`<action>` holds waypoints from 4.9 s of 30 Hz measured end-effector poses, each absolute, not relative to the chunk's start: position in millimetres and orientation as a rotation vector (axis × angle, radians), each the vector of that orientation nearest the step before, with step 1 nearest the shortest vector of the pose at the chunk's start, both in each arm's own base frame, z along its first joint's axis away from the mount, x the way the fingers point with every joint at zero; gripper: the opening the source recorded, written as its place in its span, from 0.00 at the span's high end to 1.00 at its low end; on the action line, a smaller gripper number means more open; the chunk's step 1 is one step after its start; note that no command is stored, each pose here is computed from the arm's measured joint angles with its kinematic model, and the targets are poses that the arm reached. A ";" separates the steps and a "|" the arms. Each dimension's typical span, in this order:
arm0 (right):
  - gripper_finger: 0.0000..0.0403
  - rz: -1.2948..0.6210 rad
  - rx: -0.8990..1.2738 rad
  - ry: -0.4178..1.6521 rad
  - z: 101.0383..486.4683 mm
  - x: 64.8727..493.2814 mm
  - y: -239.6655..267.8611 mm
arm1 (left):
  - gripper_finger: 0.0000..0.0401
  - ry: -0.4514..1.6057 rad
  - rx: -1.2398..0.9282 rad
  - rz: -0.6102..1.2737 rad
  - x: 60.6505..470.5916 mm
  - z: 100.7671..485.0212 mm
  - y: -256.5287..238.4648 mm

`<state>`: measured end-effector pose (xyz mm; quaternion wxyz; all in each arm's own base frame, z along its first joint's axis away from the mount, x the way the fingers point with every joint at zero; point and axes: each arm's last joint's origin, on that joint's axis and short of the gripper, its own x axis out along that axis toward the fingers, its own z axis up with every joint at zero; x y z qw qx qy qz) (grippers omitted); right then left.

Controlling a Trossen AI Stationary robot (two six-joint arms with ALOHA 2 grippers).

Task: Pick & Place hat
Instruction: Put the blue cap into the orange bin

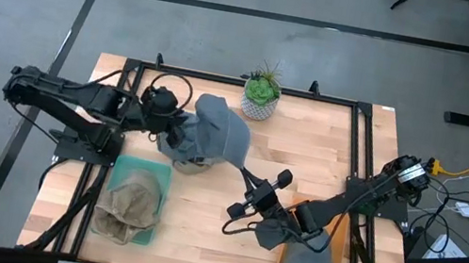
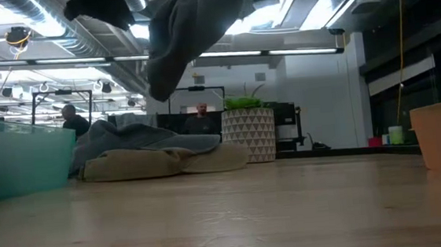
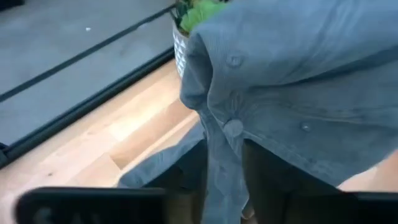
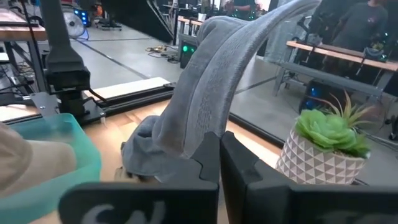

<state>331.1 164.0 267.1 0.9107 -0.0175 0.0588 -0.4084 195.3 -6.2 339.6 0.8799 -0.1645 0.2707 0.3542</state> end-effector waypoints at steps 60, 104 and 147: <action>0.99 -0.676 0.037 0.049 294.0 343.5 156.9 | 0.96 0.162 -0.485 0.271 162.7 264.5 -6.6; 0.83 -0.508 0.310 0.230 270.2 366.6 101.8 | 0.98 -0.062 -0.362 0.051 119.5 297.9 -34.9; 0.53 -0.677 -0.248 0.360 344.3 433.1 113.7 | 0.98 -0.171 -0.356 0.550 217.4 293.2 -56.1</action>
